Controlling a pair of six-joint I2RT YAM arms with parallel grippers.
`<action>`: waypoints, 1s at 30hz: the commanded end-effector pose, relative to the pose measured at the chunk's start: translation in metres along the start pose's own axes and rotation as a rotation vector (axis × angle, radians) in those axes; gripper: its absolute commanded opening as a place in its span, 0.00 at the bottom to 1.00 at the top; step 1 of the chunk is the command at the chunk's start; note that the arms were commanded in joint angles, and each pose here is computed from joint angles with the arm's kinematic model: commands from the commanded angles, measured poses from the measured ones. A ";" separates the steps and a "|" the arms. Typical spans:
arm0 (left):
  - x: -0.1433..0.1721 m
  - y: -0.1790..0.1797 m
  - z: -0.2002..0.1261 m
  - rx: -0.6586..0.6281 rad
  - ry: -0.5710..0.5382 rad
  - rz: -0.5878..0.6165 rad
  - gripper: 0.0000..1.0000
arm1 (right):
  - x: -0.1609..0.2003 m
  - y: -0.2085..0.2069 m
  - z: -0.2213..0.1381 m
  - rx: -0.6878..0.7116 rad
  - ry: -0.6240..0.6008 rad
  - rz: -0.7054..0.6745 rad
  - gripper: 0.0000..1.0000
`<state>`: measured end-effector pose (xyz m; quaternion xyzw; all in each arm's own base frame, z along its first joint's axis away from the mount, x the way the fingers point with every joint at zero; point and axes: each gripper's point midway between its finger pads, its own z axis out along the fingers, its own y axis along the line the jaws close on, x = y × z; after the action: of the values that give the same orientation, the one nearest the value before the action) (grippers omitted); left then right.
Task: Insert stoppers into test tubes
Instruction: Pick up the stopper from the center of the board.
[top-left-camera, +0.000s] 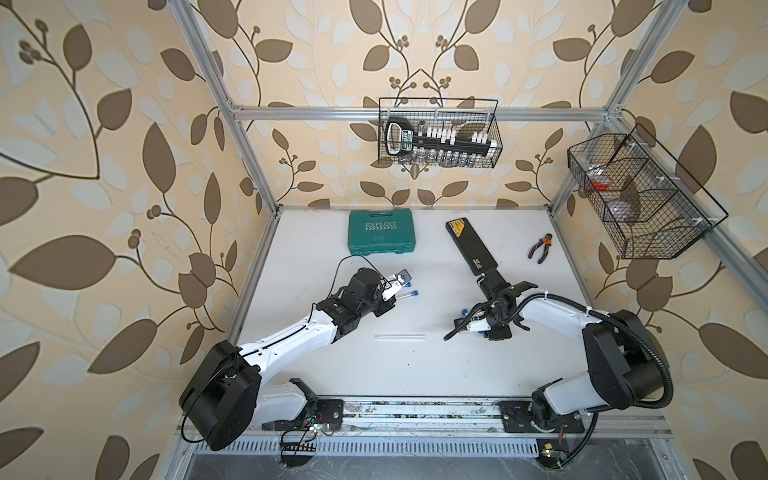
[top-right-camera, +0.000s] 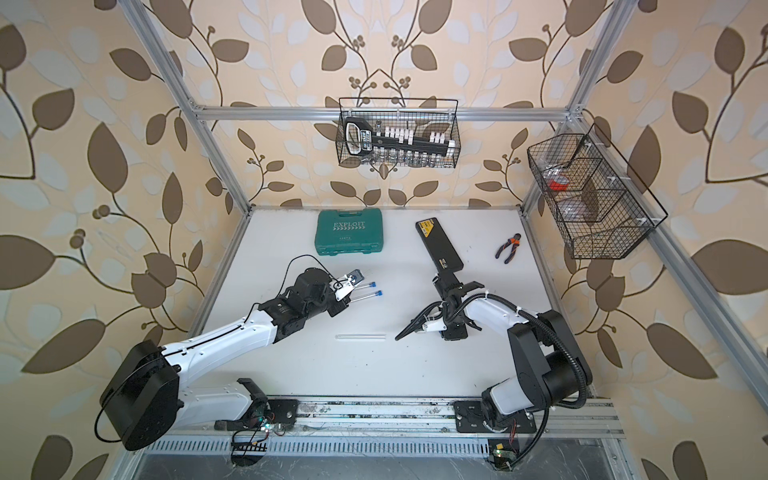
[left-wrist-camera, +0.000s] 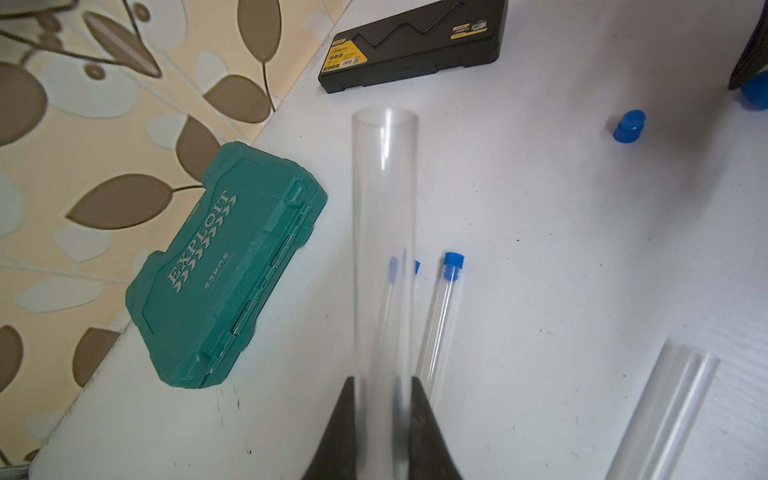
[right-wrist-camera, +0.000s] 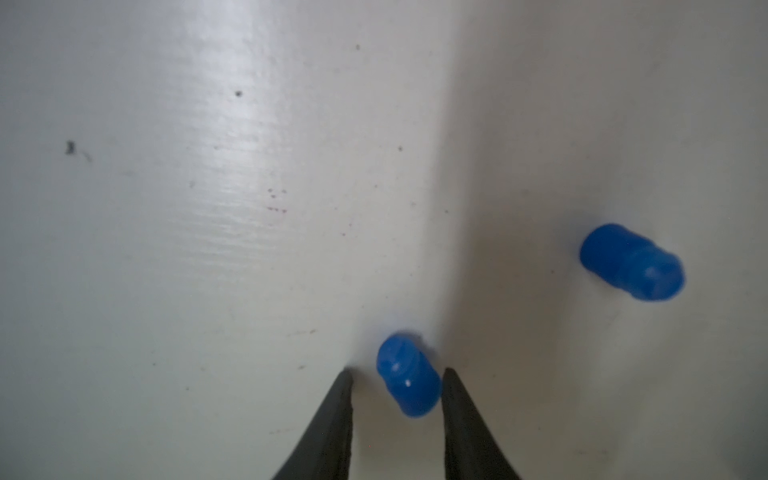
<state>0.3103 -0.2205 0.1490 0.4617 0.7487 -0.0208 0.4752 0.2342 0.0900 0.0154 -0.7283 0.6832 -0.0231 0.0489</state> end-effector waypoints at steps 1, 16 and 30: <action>-0.010 -0.005 -0.007 0.012 -0.046 0.017 0.00 | -0.003 0.015 0.005 -0.062 -0.018 -0.006 0.29; -0.011 -0.005 -0.008 0.010 -0.049 0.022 0.00 | -0.006 0.019 0.006 -0.096 -0.031 0.009 0.26; -0.008 -0.006 -0.007 0.012 -0.042 0.028 0.00 | -0.007 0.026 0.009 -0.124 -0.039 0.015 0.16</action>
<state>0.3072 -0.2237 0.1492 0.4681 0.7444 -0.0221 0.4757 0.2273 0.0927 0.0134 -0.7215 0.6911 -0.0035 0.0425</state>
